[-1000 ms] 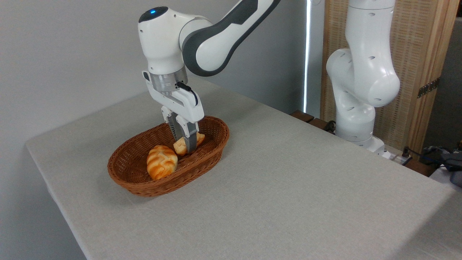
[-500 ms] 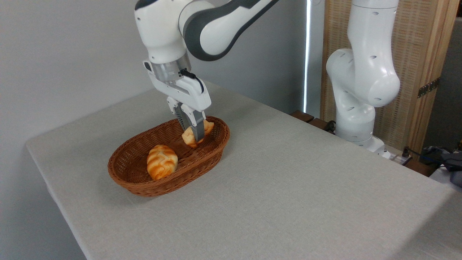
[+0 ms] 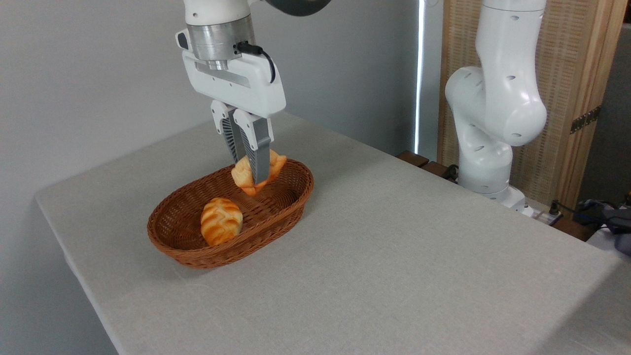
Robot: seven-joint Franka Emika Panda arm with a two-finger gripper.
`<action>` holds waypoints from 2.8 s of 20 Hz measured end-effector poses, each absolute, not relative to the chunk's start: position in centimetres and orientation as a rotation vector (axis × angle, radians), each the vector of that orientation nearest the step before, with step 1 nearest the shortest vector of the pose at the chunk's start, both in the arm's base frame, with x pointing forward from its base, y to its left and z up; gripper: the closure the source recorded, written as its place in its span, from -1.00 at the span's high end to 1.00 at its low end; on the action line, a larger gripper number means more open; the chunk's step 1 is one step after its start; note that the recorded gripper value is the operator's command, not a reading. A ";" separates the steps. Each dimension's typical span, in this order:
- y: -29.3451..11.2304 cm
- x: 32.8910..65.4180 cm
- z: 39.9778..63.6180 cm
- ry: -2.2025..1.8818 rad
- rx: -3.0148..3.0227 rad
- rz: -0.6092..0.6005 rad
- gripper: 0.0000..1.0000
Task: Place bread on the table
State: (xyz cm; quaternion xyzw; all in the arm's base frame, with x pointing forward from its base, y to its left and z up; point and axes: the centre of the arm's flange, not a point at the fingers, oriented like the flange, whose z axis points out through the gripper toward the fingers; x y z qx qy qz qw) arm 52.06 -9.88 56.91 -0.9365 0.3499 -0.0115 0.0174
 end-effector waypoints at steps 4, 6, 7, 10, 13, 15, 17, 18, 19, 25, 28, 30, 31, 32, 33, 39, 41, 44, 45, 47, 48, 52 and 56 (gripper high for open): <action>-7.1 52.9 56.8 1.150 -2.792 -0.018 -0.39; -4.9 53.8 56.9 1.151 -2.732 -0.048 -0.38; -3.9 54.2 56.8 1.147 -2.696 -0.054 -0.26; -2.5 56.3 55.4 1.152 -2.581 -0.076 0.00; -2.1 58.1 53.4 1.152 -2.526 -0.085 0.54; -1.6 58.7 52.6 1.156 -2.476 -0.066 0.71; -1.4 58.9 52.2 1.164 -2.421 -0.032 0.76; -1.4 58.9 52.2 1.166 -2.404 -0.024 0.78; -1.3 59.0 52.2 1.168 -2.394 -0.019 0.80; -1.2 59.0 52.2 1.171 -2.362 -0.006 1.00; -1.2 59.0 52.2 1.171 -2.362 -0.006 1.00; -1.2 59.0 52.2 1.170 -2.363 -0.006 1.00; -1.2 59.0 52.2 1.169 -2.363 -0.007 1.00; -1.2 59.0 52.2 1.168 -2.363 -0.007 1.00; -1.2 59.0 52.2 1.168 -2.363 -0.007 1.00; -1.3 59.0 52.5 1.121 -2.388 -0.028 1.00; -1.6 58.9 52.7 1.072 -2.458 -0.063 1.00; -2.3 58.2 53.6 0.992 -2.627 -0.074 1.00; -2.5 57.9 54.5 0.971 -2.689 -0.067 1.00; -3.1 57.2 56.7 0.945 -2.818 -0.060 1.00; -3.5 56.8 57.5 0.943 -2.877 -0.063 1.00; -5.4 55.9 58.7 0.950 -3.003 -0.035 1.00; -6.2 54.9 59.4 0.918 -3.086 0.004 1.00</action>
